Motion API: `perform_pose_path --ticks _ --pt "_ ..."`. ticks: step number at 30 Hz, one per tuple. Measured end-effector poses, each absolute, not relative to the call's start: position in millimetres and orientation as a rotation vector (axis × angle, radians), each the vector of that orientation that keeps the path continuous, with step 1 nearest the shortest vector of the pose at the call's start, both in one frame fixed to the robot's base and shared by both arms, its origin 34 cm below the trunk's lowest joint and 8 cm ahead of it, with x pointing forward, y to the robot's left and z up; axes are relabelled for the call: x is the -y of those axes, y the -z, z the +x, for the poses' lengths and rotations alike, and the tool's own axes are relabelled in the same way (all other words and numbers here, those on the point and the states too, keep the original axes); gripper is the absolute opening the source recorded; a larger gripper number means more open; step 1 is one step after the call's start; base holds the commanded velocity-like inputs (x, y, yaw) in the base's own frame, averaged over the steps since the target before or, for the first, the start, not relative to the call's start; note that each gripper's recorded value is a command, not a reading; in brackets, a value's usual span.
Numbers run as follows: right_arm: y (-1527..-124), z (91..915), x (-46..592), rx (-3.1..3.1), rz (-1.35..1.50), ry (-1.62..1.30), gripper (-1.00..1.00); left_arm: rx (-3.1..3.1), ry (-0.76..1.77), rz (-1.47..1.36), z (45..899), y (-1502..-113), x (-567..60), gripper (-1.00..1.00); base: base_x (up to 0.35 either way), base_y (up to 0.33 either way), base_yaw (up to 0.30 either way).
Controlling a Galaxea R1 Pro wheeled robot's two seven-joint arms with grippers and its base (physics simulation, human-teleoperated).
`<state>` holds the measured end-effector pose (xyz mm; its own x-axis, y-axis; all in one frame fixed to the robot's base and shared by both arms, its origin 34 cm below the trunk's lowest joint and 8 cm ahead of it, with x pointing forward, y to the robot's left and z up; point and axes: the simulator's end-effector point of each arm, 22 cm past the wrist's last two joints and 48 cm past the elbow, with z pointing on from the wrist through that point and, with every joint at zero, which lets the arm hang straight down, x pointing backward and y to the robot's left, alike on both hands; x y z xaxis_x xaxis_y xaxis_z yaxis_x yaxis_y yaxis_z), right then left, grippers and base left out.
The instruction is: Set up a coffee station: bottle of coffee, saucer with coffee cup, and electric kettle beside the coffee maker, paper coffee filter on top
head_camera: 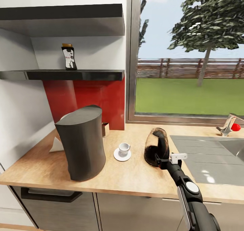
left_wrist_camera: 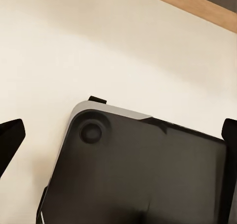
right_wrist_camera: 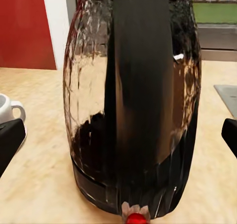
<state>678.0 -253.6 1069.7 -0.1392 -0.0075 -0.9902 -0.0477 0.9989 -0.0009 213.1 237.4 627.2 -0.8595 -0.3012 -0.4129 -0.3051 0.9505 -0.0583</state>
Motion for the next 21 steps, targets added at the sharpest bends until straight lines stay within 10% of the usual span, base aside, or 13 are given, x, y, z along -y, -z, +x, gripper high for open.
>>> perform_pose_path --ticks 21 --pt "-1056.4 677.1 255.7 -1.733 -0.042 -0.033 1.0 -2.676 -0.015 -0.44 212.7 -627.1 -238.7 1.0 0.059 0.0 0.0"
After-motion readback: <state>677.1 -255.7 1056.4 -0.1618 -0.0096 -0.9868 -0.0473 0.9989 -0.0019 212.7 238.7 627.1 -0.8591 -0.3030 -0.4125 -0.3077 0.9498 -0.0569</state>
